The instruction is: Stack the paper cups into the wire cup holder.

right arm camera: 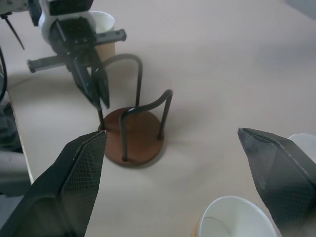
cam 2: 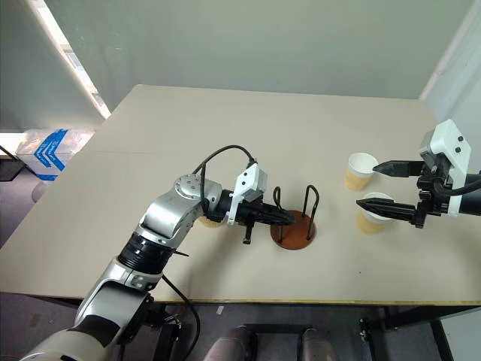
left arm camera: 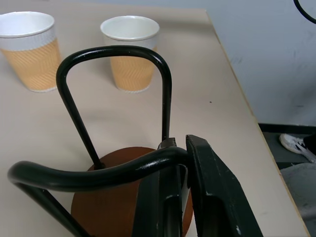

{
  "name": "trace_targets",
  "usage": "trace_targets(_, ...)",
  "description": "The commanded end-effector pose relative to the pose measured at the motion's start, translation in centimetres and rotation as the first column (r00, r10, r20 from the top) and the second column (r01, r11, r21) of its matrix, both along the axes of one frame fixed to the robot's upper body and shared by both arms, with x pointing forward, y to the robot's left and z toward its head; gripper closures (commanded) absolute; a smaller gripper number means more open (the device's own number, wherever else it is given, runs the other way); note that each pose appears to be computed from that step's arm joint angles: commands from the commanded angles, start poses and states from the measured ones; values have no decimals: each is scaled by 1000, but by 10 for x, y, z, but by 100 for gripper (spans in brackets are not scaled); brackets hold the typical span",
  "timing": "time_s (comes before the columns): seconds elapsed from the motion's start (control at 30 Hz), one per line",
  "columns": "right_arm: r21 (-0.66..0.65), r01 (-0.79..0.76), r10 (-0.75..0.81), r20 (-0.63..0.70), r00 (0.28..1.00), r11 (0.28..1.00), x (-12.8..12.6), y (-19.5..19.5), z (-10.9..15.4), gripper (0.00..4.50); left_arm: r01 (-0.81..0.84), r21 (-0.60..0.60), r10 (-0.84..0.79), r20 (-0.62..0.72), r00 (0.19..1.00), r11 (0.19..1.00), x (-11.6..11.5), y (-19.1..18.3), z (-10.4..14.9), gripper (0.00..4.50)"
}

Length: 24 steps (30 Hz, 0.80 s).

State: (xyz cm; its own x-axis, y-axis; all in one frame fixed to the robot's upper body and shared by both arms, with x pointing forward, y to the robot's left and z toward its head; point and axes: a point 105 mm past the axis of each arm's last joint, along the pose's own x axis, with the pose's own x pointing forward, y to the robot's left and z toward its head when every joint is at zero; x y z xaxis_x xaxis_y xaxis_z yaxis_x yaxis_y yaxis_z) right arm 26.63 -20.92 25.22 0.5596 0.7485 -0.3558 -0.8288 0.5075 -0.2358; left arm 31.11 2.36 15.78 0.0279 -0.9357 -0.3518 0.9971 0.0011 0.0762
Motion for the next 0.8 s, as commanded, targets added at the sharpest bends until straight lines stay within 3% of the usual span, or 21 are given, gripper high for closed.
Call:
trace_targets(0.03, -9, -17, 17, 59, 998, 1000, 1, 4, 9, 0, 26, 58, -26, 7, 1000, 998, -8, 1, -13, 418)
trace_targets(0.13, -12, -20, 20, 66, 998, 1000, 6, 4, 9, 0, 10, 70, -13, 36, 999, 997, -6, 7, -8, 337)
trace_targets(0.43, -28, -26, 28, 67, 997, 999, 18, 6, 8, 0, -84, 26, 81, 123, 989, 996, 10, 22, 26, 18)
trace_targets(0.63, -68, -54, 57, 46, 997, 996, 21, 7, 2, 0, -102, -82, 112, 134, 985, 991, 1, 37, 66, 4)
trace_targets(0.8, -93, -69, 72, 29, 997, 993, 22, 7, -1, 0, -146, -77, 155, 132, 979, 986, -11, 65, 76, 4)
